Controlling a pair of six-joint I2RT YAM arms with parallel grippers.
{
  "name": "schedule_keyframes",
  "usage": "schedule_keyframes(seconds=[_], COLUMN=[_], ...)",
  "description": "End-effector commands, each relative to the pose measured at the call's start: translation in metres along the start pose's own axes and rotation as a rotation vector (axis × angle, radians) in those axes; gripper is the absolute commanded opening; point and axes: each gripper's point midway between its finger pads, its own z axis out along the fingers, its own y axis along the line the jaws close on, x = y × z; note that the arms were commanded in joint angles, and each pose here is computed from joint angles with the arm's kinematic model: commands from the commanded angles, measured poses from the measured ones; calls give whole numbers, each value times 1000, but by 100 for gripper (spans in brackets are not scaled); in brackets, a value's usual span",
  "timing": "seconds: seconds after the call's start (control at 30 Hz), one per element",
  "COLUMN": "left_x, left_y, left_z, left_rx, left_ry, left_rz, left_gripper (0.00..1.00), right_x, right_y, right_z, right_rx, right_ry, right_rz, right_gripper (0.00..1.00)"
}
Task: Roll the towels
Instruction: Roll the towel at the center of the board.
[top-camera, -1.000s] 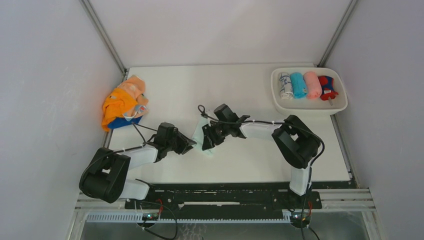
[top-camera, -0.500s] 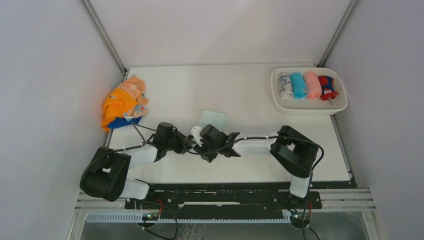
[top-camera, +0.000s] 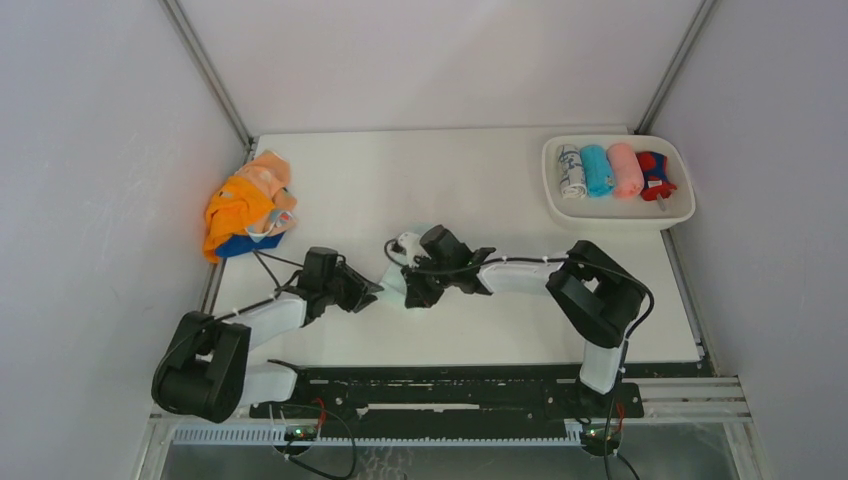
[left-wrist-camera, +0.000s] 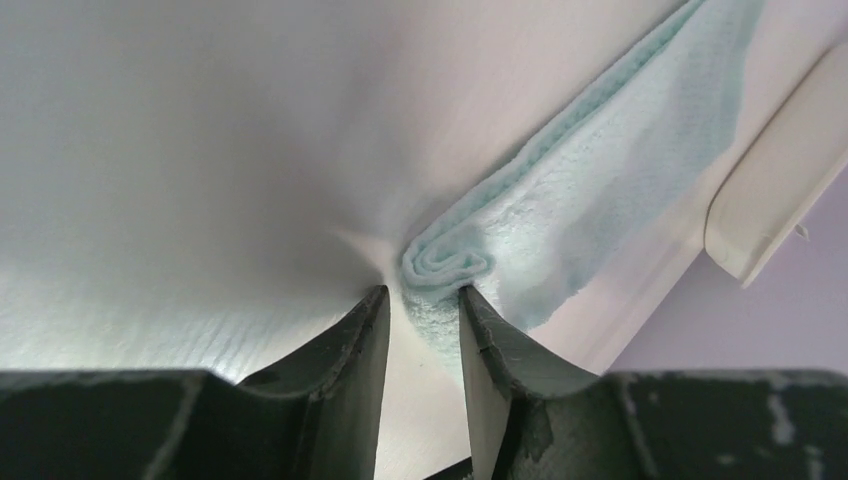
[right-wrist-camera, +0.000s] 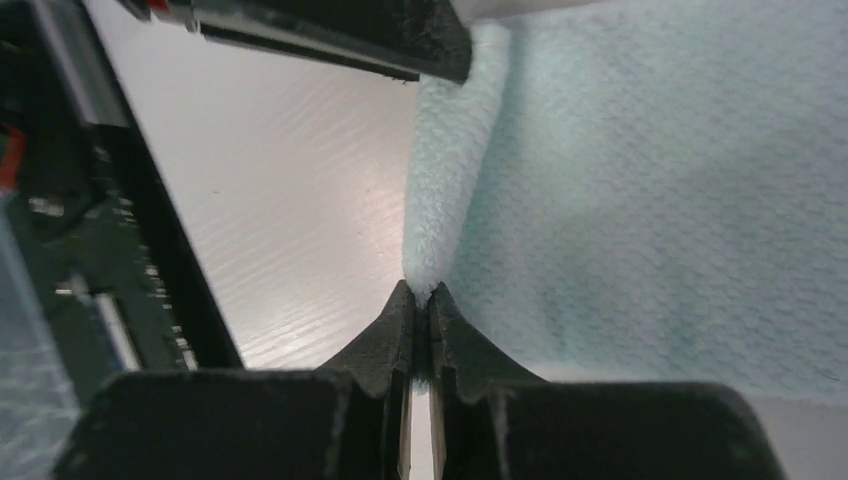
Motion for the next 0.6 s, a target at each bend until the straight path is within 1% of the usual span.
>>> schedule_keyframes(seconds=[0.0, 0.1, 0.17, 0.27, 0.43, 0.57], left_x=[-3, -5, -5, -5, -5, 1], left_y=[62, 55, 50, 41, 26, 16], left_z=[-9, -13, -16, -23, -36, -37], left_rx=[-220, -192, -171, -134, -59, -25], left_ry=[-54, -66, -68, -79, -100, -83], left_rz=[24, 23, 19, 16, 26, 47], left_gripper=[39, 42, 46, 56, 72, 79], right_x=[-27, -25, -18, -5, 8, 12], right_y=[24, 15, 7, -2, -14, -22], right_z=[-15, -12, -6, 4, 12, 14], right_rx=[-286, -363, -382, -384, -429, -437], right_ry=[-65, -48, -28, 6, 20, 32], right_rz=[239, 387, 459, 543, 709, 796], right_gripper=[0, 0, 0, 0, 0, 0])
